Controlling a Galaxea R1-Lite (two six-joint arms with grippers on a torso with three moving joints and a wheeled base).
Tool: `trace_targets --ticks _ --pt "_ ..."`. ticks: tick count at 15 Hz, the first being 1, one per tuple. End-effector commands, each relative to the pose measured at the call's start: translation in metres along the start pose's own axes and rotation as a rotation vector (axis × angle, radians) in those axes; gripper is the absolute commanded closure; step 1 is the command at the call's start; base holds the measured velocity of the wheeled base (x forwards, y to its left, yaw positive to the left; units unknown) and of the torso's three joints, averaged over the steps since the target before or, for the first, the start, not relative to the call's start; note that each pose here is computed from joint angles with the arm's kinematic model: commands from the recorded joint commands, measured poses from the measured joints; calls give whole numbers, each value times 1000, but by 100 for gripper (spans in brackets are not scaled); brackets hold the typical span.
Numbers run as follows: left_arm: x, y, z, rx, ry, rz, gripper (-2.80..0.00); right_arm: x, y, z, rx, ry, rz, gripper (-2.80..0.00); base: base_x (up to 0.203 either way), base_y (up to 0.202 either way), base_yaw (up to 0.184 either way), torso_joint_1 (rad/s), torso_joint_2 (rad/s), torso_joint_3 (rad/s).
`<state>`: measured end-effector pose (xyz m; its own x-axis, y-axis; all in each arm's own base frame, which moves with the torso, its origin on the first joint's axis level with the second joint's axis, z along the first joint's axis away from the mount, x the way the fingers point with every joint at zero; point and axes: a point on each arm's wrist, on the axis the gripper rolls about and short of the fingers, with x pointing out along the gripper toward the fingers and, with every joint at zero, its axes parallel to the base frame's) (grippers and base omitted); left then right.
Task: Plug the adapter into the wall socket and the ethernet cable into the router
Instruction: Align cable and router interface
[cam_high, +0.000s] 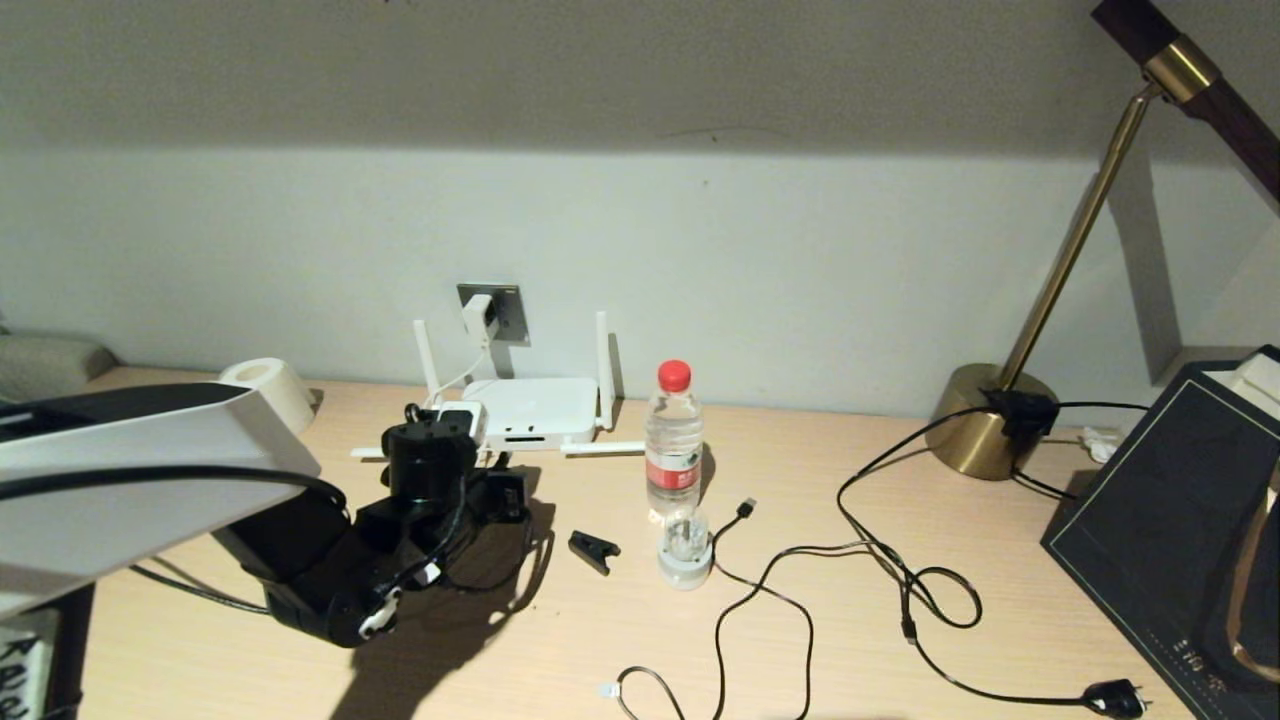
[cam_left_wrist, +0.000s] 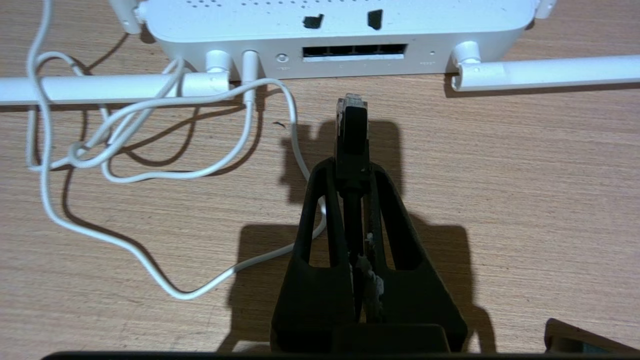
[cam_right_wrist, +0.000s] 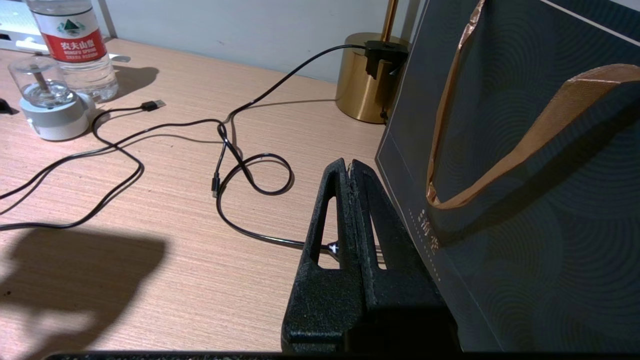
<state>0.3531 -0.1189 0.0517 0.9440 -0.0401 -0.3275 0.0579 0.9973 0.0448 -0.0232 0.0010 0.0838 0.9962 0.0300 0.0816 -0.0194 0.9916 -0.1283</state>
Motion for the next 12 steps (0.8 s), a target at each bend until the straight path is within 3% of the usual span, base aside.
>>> trace_targets --ticks 1,12 --pt "4 0 -2 -4 -3 -2 0 2 1 -10 0 37 5 0 0 0 0 0 0 0" --pt "31 4 -13 -16 -10 -6 0 2 1 -10 0 35 5 0 0 0 0 0 0 0"
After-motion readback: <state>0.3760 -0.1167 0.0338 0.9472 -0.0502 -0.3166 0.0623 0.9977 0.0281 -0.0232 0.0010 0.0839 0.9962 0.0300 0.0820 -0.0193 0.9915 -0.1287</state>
